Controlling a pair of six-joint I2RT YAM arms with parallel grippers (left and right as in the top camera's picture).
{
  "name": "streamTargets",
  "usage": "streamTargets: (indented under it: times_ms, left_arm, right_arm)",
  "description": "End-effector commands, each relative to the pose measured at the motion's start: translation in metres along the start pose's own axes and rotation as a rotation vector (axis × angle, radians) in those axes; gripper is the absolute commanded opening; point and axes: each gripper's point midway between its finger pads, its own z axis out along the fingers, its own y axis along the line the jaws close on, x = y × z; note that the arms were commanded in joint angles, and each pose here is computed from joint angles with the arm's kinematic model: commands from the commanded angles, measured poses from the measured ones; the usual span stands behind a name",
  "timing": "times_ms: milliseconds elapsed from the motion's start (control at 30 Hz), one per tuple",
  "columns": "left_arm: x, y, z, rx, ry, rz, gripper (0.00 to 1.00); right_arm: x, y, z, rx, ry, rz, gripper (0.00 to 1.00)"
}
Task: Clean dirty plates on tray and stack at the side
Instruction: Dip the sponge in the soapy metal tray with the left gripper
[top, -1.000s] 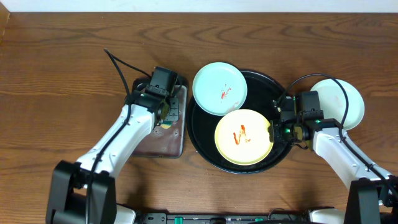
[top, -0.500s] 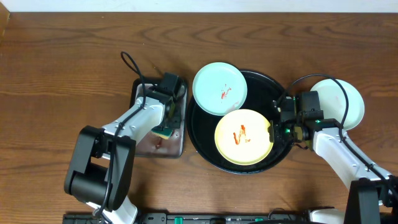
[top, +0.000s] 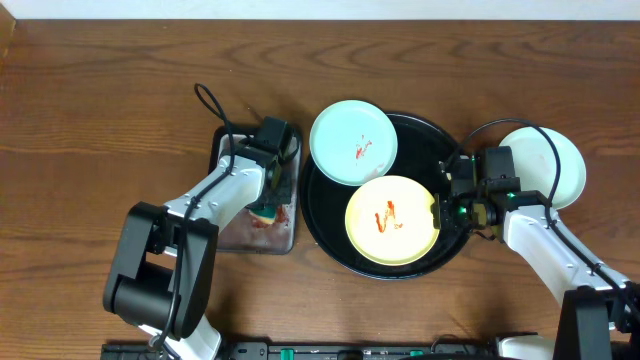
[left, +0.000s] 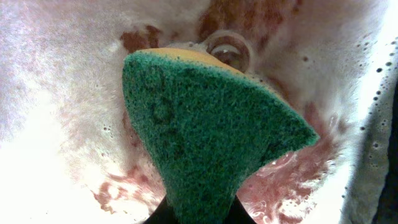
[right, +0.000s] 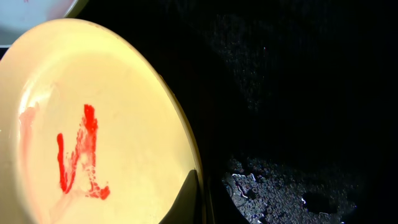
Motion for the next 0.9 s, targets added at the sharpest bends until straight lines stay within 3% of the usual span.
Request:
streamTargets:
  times_ms: [0,67,133,167,300,333,433,767,867]
  left_arm:
    - [-0.006,0.005,-0.008,0.011,-0.02,-0.025,0.08]
    - [-0.011,0.009,-0.016,0.017,-0.045,-0.042,0.46]
    - [-0.014,0.01,-0.023,0.046,-0.058,-0.057,0.63]
    - [-0.014,0.007,-0.024,0.066,-0.056,-0.059,0.65]
    - [-0.01,-0.007,-0.026,0.151,-0.031,-0.057,0.64]
    - [-0.009,-0.009,-0.026,0.159,-0.027,-0.057,0.6]
    - [-0.006,-0.009,-0.026,0.16,-0.011,-0.081,0.36]
    - [0.024,-0.004,0.0,0.134,0.072,-0.094,0.29]
    - [0.028,-0.003,0.007,0.131,0.08,-0.094,0.19]
  right_arm:
    - [0.002,0.001,0.002,-0.002,0.007,0.013,0.01]
    - [0.002,0.001,0.002,-0.002,0.007,0.013,0.01]
    - [0.002,0.001,0.002,-0.002,0.007,0.013,0.01]
    - [0.002,0.001,0.002,-0.002,0.007,0.013,0.01]
    - [0.002,0.001,0.002,-0.002,0.006,0.013,0.01]
    - [0.002,0.001,0.002,-0.002,0.006,0.013,0.01]
    - [0.002,0.001,0.002,-0.002,0.007,0.013,0.01]
    - [0.002,0.001,0.002,-0.002,0.006,0.013,0.01]
    - [0.002,0.001,0.002,-0.002,0.007,0.012,0.01]
